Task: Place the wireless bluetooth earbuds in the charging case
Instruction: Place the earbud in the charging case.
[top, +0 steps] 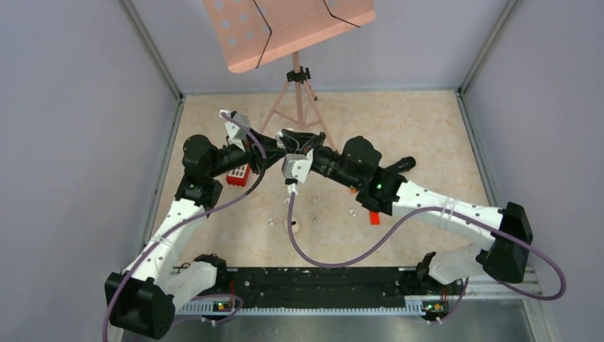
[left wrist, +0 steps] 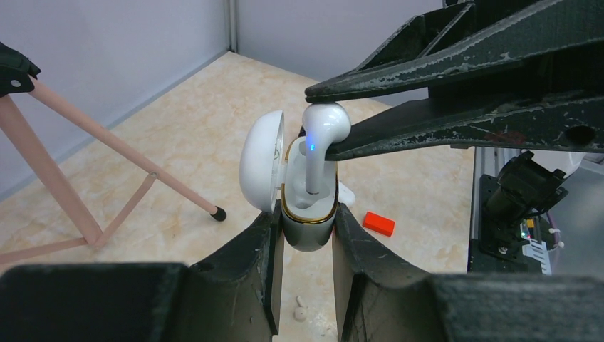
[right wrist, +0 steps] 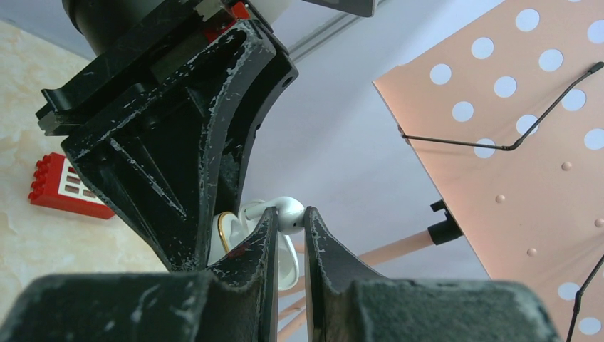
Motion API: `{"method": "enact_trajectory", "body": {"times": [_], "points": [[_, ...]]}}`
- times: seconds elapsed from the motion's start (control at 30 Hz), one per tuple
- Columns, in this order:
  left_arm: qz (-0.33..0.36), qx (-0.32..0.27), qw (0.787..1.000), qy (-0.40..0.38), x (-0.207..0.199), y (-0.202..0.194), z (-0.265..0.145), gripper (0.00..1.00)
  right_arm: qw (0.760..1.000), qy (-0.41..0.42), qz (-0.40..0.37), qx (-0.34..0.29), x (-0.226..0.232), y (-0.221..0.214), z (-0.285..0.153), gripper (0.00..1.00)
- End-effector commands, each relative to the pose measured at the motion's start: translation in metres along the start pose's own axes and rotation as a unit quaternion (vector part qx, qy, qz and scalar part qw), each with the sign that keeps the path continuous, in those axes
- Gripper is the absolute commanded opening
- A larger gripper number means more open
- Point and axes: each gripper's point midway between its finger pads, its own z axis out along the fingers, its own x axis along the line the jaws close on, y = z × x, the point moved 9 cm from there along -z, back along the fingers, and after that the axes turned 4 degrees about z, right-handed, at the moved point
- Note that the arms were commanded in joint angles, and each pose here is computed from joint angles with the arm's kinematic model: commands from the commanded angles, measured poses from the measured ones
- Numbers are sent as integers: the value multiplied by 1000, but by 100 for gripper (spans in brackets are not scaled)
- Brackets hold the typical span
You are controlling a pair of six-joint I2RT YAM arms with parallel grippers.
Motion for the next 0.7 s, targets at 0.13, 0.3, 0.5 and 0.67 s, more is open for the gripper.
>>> {"method": "enact_trajectory", "body": {"times": [0.13,0.3,0.5,0.67], "points": [[33,-39,999,9,-2,29,1,0,999,-25,-12,-31,-14,18,-9,0],[34,-39,999,7,-1,30,2,0,999,-20,-15,-26,-12,15,-8,0],[48,-40,998,-1,-2,33,2,0,1000,-17,-17,-18,-10,12,-4,0],[51,-41,998,0,-2,35,3,0,1000,-12,-20,-10,-9,10,-3,0]]}}
